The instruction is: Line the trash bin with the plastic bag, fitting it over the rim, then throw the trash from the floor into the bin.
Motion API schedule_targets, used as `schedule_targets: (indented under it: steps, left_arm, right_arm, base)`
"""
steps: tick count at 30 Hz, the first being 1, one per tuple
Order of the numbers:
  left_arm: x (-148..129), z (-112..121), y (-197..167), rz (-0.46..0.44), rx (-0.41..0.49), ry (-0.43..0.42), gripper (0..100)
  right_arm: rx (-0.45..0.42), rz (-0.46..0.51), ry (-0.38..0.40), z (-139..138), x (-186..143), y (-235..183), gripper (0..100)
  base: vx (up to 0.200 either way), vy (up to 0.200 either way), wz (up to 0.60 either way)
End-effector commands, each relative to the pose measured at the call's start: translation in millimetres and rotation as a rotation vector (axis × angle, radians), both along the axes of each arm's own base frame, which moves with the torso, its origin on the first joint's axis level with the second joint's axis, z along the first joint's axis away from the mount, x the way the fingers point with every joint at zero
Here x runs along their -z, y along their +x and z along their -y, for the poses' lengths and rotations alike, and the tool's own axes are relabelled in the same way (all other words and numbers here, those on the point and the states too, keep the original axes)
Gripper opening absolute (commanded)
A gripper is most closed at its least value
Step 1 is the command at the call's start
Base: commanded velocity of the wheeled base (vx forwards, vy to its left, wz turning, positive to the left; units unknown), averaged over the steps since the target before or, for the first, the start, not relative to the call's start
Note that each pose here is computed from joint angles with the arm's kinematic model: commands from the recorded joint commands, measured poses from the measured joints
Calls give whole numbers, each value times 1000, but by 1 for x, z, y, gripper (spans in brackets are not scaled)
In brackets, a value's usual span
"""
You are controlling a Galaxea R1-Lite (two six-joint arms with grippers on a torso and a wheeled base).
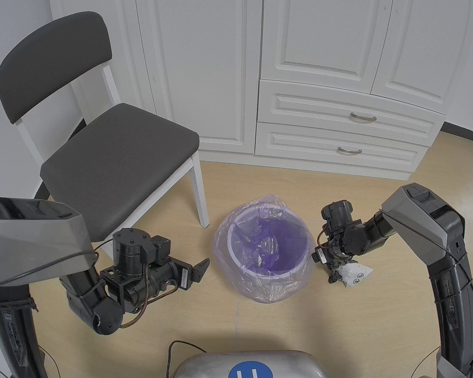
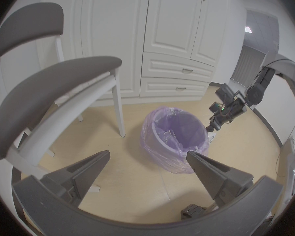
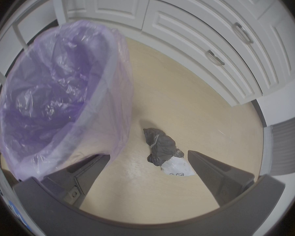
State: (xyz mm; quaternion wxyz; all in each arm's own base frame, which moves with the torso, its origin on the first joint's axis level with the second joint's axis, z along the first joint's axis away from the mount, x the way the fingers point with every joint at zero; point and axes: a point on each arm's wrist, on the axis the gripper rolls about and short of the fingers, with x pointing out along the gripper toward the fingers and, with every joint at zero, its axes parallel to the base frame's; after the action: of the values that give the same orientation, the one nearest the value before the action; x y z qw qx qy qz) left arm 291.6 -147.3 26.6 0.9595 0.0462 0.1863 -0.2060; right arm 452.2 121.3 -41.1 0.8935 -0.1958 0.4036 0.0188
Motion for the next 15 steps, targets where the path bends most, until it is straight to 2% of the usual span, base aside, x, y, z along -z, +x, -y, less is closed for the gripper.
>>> schedule_targets:
  steps: [1,3,6,15]
  left_arm:
    - [44,2,43,-81,7,54,100]
    - [55,-2,73,-162,2,97,100]
    - [62,-4,107,-184,4,89,100]
    - [83,-6,171,-227,77,130,100]
  right_arm:
    - [28,50,83,5,-8,-18,100]
    - [12,139,110,7,-11,-31,100]
    - [-6,196,135,7,-9,-32,100]
    - [2,208,162,17,-5,-14,100]
  base:
    - [0,0,0]
    - [0,0,0]
    - [0,0,0]
    - [0,0,0]
